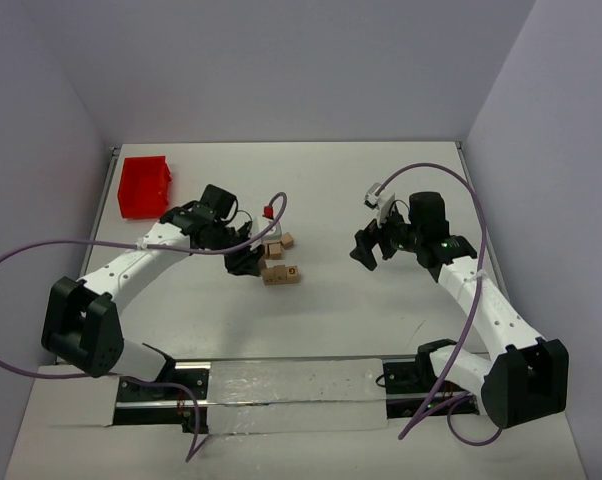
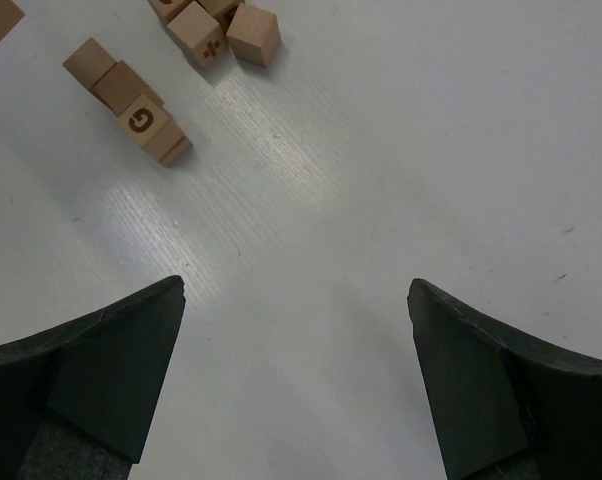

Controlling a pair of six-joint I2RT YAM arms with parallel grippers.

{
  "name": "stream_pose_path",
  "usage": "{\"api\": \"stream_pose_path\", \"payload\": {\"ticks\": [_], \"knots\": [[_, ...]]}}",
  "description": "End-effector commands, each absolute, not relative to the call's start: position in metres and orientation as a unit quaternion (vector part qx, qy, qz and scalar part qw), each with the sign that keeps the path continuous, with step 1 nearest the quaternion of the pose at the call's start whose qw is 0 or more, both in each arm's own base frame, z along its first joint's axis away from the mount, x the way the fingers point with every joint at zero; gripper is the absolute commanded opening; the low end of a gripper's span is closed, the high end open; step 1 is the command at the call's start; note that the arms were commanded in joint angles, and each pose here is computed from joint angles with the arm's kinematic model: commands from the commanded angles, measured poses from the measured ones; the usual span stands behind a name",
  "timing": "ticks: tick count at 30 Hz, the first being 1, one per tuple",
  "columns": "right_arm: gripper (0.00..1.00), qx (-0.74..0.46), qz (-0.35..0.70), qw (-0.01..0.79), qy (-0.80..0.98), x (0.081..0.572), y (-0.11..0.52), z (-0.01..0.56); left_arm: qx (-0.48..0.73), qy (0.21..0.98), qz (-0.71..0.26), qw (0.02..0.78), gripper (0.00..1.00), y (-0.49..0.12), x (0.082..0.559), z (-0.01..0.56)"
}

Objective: Build the wood block tower

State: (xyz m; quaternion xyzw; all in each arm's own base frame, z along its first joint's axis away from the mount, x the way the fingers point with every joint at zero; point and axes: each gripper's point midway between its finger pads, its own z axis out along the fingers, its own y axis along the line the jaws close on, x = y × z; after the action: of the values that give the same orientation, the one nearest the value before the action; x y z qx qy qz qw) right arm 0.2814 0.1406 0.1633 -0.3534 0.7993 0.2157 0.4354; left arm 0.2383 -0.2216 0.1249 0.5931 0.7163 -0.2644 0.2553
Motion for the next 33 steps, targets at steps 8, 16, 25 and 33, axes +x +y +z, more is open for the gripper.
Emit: {"api": "stream_pose_path", "payload": {"ticks": [8, 16, 25, 33], "knots": [[1.0, -0.352, 0.214, 0.457, 0.788, 0.29, 0.142, 0.169, 0.635, 0.679, -0.271, 0.249, 0.1, -0.244, 0.238, 0.126], [1.0, -0.35, 0.213, 0.459, 0.788, 0.29, 0.141, 0.168, 0.647, 0.677, -0.259, 0.235, 0.12, -0.244, 0.245, 0.122], [1.0, -0.345, 0.206, 0.462, 0.791, 0.293, 0.139, 0.166, 0.651, 0.68, -0.258, 0.217, 0.15, -0.244, 0.248, 0.106], [1.0, -0.346, 0.202, 0.463, 0.791, 0.293, 0.138, 0.166, 0.652, 0.682, -0.25, 0.216, 0.18, -0.246, 0.256, 0.102]]}}
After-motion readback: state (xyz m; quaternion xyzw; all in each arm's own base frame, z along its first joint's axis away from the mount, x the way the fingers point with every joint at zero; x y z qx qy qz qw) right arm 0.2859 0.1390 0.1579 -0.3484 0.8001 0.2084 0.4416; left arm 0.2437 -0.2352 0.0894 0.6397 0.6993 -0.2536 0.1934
